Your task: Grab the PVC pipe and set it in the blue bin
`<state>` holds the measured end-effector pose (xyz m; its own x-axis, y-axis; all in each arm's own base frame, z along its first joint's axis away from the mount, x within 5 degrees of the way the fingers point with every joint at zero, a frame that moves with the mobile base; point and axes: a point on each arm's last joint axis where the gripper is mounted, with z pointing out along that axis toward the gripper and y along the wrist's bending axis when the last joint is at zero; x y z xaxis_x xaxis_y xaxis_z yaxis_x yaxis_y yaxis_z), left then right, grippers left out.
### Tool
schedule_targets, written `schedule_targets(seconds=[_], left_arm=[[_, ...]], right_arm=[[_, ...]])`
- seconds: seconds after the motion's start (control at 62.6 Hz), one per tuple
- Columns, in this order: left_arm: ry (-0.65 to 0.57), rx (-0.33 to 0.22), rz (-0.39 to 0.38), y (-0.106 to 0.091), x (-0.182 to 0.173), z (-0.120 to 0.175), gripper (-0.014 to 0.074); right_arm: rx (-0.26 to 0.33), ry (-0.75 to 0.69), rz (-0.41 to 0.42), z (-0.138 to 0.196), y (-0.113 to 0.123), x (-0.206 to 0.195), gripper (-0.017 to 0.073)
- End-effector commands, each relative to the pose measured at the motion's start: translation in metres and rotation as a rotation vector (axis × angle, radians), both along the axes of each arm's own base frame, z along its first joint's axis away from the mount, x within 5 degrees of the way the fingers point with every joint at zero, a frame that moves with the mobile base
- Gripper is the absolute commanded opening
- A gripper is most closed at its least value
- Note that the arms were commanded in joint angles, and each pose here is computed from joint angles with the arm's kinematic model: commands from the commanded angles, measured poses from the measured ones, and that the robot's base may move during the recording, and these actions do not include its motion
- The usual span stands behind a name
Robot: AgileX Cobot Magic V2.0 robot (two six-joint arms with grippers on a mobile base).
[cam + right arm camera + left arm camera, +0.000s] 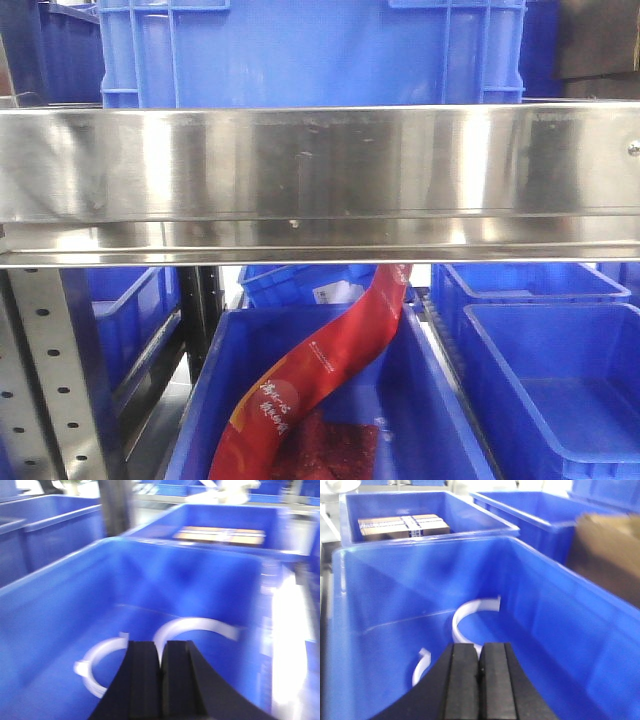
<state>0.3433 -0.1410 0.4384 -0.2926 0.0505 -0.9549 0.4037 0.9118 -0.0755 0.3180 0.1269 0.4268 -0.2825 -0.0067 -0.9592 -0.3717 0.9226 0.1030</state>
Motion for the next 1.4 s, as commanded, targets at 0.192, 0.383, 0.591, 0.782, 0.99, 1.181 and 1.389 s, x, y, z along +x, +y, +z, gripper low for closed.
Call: schedule_targets(seconds=[0.192, 0.383, 0.591, 0.782, 0.99, 1.181, 1.389], left_arm=[[-0.058, -0.005, 0.034, 0.024, -0.023, 0.029, -0.0109], [-0.085, -0.021, 0.044, 0.028, -0.032, 0.021, -0.0111], [-0.059, -0.015, 0.060, 0.037, -0.054, -0.015, -0.0111], [-0.059, -0.030, 0.125, 0.060, -0.074, -0.041, -0.0111], [-0.129, -0.080, 0.227, 0.090, -0.105, -0.059, -0.0111], [-0.177, -0.092, 0.240, 0.099, -0.139, -0.074, -0.0111], [-0.212, -0.091, 0.266, 0.108, -0.163, -0.089, -0.0111]], right_arm=[[-0.007, -0.023, -0.057, 0.028, -0.032, -0.026, -0.0168], [-0.003, -0.036, -0.058, 0.031, -0.033, -0.030, -0.0168], [-0.012, -0.005, -0.064, 0.004, -0.035, -0.036, -0.0168], [0.015, -0.081, -0.087, -0.026, -0.045, -0.061, -0.0168], [0.034, -0.100, -0.163, -0.053, -0.071, -0.091, -0.0168], [0.166, -0.189, -0.333, -0.069, -0.103, -0.104, -0.0168], [0.108, -0.253, -0.329, -0.078, -0.107, -0.126, -0.0168]])
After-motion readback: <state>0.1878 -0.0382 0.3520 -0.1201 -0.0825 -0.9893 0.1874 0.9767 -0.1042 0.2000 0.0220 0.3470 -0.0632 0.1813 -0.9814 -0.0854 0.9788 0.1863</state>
